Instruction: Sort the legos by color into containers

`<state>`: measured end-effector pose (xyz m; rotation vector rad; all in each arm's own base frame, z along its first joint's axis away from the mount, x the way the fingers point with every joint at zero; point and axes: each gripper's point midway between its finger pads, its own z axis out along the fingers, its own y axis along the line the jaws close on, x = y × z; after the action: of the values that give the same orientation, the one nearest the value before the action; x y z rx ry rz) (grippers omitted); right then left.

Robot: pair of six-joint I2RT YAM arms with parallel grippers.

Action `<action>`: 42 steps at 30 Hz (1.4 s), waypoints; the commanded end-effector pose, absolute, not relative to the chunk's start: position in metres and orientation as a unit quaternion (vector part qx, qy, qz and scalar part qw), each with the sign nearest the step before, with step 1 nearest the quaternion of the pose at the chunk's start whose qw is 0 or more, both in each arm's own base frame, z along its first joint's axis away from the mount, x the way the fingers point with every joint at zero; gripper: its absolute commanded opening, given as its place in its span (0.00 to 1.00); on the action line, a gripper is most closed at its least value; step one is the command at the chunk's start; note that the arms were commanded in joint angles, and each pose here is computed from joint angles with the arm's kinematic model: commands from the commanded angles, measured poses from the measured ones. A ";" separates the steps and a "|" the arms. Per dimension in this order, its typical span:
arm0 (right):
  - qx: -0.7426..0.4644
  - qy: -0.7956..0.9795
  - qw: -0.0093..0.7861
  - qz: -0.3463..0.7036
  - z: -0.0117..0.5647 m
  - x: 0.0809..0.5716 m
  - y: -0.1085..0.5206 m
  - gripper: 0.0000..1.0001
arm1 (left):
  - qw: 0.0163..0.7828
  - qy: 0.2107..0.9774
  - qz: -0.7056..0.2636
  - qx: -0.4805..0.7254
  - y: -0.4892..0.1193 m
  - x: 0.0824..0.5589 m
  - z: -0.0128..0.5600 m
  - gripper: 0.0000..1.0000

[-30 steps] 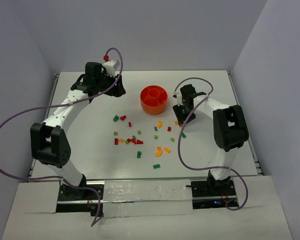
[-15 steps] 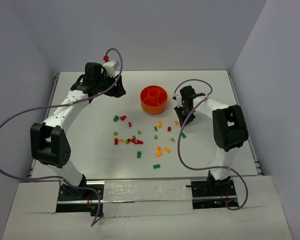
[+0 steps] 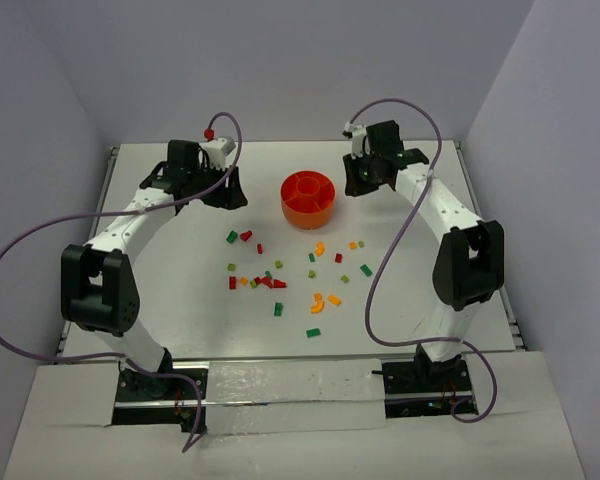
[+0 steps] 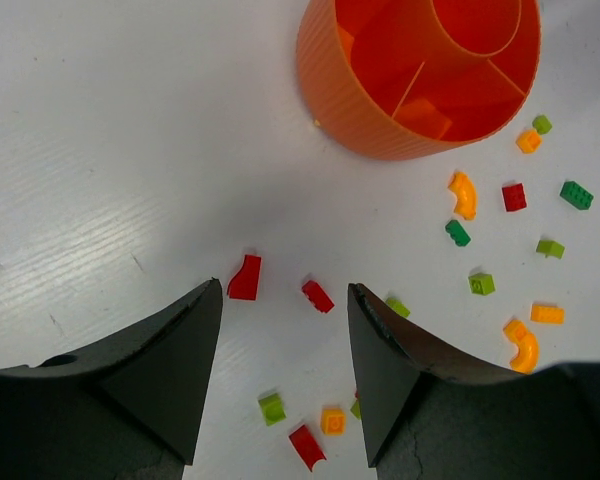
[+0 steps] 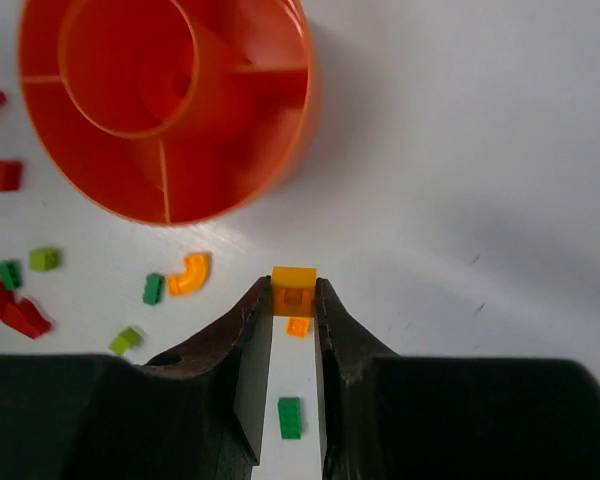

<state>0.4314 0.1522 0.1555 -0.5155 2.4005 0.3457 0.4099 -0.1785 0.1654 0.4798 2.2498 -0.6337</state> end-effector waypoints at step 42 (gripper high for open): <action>-0.232 0.896 0.341 0.166 0.159 0.460 0.217 0.52 | 0.344 0.907 -0.169 0.175 -0.129 0.407 0.108 0.57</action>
<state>0.4563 0.2104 0.1231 -0.6023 2.4151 0.4300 0.4016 -0.1394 0.1253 0.4286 2.3433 -0.5162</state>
